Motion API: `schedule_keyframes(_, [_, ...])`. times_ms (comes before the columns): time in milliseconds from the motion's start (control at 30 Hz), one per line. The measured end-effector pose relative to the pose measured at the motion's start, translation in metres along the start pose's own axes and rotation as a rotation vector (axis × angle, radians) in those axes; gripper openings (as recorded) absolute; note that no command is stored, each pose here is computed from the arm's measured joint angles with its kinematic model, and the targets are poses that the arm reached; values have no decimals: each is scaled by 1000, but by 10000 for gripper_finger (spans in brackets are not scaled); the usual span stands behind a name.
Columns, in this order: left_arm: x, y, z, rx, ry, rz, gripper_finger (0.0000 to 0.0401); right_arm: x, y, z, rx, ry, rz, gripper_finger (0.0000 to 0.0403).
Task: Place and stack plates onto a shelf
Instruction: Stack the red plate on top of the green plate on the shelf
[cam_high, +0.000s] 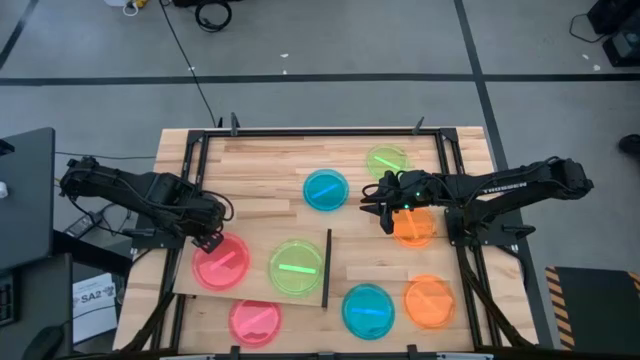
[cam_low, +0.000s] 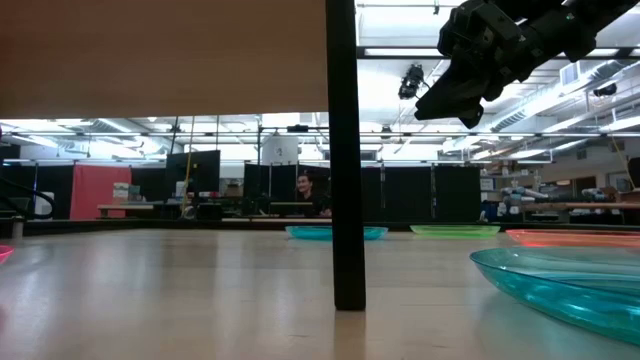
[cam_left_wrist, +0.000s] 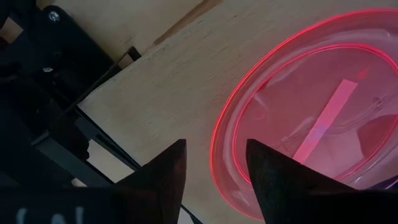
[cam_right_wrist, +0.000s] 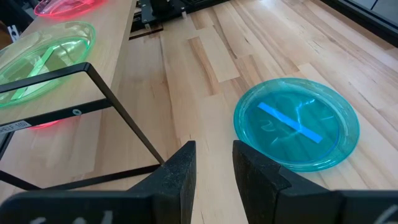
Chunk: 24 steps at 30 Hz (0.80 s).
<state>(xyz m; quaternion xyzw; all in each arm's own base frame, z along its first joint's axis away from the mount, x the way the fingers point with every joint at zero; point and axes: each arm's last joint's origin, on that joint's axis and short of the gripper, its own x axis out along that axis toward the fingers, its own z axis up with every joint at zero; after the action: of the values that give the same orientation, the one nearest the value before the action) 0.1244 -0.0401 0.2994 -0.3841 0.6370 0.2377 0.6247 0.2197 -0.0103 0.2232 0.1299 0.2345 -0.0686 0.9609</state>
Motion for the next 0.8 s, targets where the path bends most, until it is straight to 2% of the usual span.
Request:
schedule_keyframes(333, [-4,-1,0,11,-32,-29,172,0,0,0,0,0,0,112])
schedule_keyframes(633, [-36,-13,2,43,-282,-146,172,0,0,1,0,-7,2,112])
schedule_keyframes(800, [-45,-26,-2,130,-378,-245,172,0,0,1,0,-7,2,112])
